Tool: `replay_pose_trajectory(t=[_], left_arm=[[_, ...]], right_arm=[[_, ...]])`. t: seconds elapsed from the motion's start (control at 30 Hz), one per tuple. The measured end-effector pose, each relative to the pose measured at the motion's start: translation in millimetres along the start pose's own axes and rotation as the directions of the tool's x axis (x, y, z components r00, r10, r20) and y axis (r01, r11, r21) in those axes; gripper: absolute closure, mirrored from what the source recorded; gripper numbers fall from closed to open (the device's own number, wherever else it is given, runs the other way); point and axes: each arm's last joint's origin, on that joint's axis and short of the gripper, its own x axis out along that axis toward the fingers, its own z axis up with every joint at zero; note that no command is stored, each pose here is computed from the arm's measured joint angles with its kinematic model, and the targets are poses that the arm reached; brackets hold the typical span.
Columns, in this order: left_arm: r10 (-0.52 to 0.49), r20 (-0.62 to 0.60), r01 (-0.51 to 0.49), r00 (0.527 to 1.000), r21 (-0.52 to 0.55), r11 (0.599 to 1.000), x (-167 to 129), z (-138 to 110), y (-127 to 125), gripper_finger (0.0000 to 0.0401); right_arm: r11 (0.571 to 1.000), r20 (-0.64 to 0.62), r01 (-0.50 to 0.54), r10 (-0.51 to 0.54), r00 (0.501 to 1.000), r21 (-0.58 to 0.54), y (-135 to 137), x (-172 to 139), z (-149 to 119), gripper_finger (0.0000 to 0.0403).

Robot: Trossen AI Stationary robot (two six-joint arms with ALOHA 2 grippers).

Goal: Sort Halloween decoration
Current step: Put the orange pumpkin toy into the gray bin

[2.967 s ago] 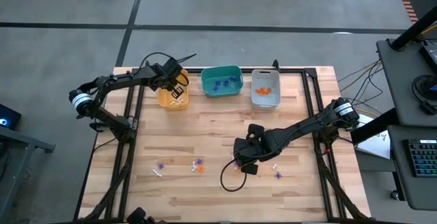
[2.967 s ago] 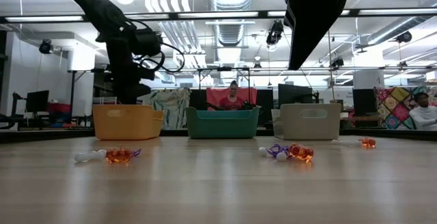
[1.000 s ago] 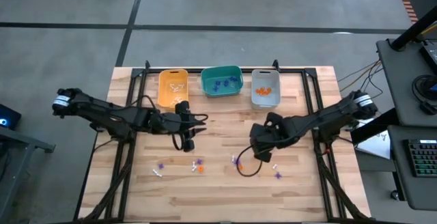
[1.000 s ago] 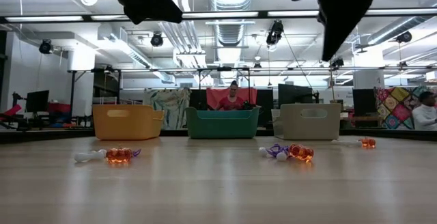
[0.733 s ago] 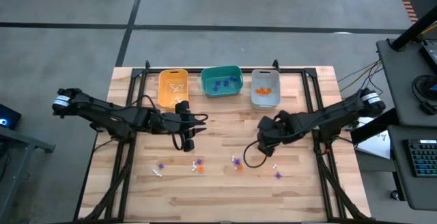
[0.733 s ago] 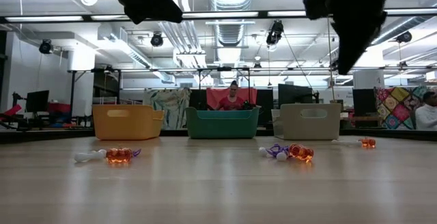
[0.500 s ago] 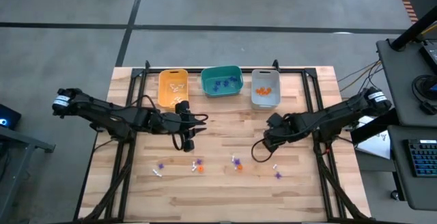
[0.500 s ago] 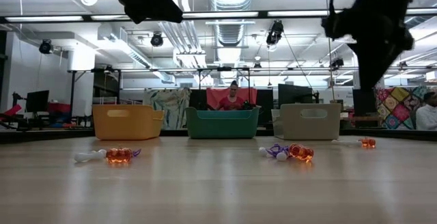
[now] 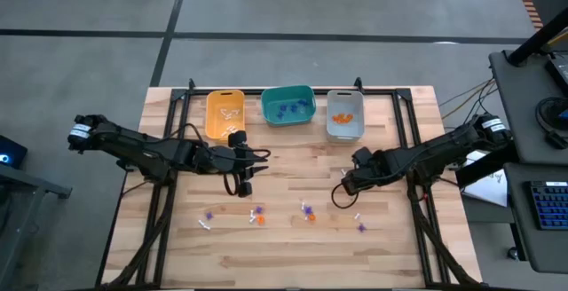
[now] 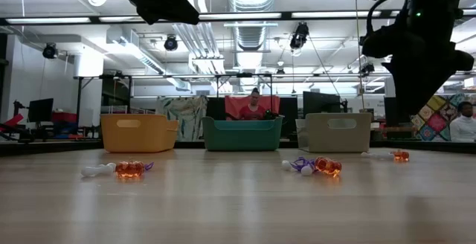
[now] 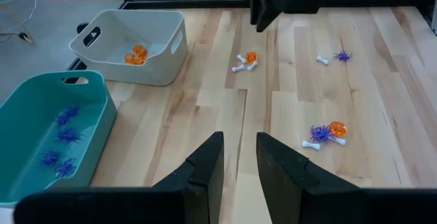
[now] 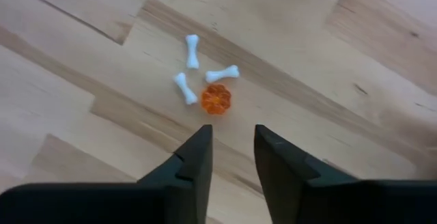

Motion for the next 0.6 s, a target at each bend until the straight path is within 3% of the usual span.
replay_pose_trajectory(t=[0.27,0.6], left_arm=[[0.0,0.0,0.0,1.0,0.002,1.0,0,0,0,0.0331],[0.0,0.0,0.0,1.0,0.002,1.0,0,0,0,0.0331]], right_arm=[[0.999,0.004,0.001,-0.001,1.0,0.051,6,8,0,0.023],[0.996,-0.01,0.065,-0.064,0.998,0.057,15,29,0,0.0225]])
